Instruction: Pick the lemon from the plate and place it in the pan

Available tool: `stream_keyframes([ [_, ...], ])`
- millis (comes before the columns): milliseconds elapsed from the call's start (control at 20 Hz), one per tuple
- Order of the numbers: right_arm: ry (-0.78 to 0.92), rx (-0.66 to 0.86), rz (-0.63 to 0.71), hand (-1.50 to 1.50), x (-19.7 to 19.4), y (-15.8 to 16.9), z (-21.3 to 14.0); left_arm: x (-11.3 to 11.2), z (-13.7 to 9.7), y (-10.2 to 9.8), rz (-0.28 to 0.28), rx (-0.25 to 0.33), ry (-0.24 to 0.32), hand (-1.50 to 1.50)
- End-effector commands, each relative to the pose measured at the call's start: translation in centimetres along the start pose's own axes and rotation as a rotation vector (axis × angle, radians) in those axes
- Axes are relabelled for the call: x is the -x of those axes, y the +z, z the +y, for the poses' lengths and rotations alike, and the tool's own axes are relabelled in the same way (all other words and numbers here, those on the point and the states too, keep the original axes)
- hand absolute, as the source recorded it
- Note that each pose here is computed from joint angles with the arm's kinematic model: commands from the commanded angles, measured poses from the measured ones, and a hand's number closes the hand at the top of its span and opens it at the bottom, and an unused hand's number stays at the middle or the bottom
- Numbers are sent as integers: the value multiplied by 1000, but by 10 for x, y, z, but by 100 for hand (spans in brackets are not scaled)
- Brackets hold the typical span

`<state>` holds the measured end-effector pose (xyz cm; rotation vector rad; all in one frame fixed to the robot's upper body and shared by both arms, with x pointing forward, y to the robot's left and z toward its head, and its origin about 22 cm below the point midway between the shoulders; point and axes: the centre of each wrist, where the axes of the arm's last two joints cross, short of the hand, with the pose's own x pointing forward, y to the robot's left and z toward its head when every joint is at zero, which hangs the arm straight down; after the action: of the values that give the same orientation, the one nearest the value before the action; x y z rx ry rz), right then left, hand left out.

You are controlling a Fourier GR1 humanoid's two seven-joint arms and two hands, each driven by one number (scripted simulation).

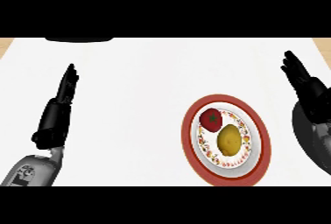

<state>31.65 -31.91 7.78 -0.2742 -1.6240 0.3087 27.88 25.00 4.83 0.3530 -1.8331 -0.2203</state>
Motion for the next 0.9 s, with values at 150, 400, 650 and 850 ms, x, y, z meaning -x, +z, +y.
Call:
stream_keyframes([
  [150, -225, 97, -217, 150, -56, -4, 5, 13, 23, -5, 208, -55, 142, 0],
  [400, 86, 379, -122, 150, -11, 48, -9, 17, 20, 8, 366, -57, 264, 0],
  [650, 223, 348, -74, -150, -5, 129, 12, 17, 38, 11, 385, -67, 288, 0],
  [850, 382, 271, -57, -150, -14, 170, 5, -4, 34, 5, 357, -27, 289, 0],
])
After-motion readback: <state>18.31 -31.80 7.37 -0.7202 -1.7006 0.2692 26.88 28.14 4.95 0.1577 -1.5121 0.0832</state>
